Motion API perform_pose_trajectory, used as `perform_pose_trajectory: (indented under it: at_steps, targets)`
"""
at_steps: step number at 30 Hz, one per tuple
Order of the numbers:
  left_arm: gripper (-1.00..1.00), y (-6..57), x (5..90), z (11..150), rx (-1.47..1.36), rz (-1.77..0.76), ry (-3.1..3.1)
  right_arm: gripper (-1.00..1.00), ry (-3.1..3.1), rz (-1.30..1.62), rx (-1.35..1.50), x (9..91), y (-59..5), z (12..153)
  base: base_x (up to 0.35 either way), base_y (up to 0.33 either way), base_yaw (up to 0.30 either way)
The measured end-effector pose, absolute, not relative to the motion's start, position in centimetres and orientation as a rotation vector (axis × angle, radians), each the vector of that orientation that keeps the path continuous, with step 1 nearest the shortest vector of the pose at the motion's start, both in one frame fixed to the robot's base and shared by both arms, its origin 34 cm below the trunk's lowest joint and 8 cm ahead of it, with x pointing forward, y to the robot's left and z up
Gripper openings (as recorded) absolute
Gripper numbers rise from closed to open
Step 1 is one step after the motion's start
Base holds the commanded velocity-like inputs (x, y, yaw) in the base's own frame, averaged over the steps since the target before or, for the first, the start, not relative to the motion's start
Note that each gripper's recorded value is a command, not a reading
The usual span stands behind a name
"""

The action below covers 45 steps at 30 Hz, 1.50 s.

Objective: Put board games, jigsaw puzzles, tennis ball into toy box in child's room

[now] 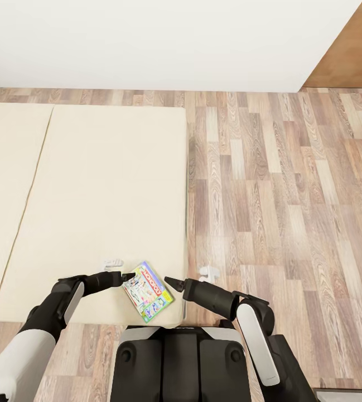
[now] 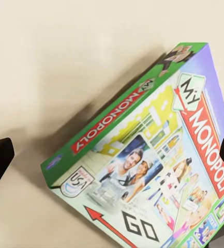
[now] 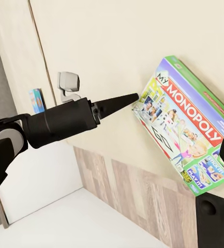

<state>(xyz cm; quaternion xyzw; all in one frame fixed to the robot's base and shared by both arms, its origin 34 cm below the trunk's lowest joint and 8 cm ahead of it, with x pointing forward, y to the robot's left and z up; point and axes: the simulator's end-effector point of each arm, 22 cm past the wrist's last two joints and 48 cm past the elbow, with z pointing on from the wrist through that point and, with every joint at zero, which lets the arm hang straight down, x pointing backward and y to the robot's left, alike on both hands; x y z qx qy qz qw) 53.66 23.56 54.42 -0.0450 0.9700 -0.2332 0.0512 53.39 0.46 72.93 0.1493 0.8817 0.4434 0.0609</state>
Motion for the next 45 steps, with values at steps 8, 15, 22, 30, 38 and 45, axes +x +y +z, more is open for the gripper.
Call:
perform_pose_trajectory:
  at_steps: [8,15,22,30,38,45]
  targets:
    - [1.0,23.6,53.6,54.4,-0.136,-0.71,2.952,1.0,2.665,1.346,0.454,53.4,0.5,73.0,0.0,0.0,0.0]
    - [1.0,23.4,53.6,54.4,-0.135,-0.714,2.952,1.0,2.665,1.348,0.456,53.4,0.5,73.0,0.0,0.0,0.0]
    - [1.0,22.6,53.6,54.5,-0.138,-0.731,2.947,1.0,2.664,1.349,0.457,53.4,0.5,73.0,0.0,0.0,0.0]
    - [1.0,22.1,53.7,54.6,-0.139,-0.754,2.939,1.0,2.661,1.352,0.46,53.4,0.4,73.0,0.0,0.0,0.0]
    - [1.0,21.0,53.7,54.9,-0.14,-0.804,2.926,1.0,2.657,1.345,0.477,53.6,0.0,72.9,0.0,0.0,0.0]
    - [1.0,20.9,53.7,55.0,-0.141,-0.811,2.925,1.0,2.645,1.307,0.539,54.3,-2.0,72.2,0.0,0.0,0.0]
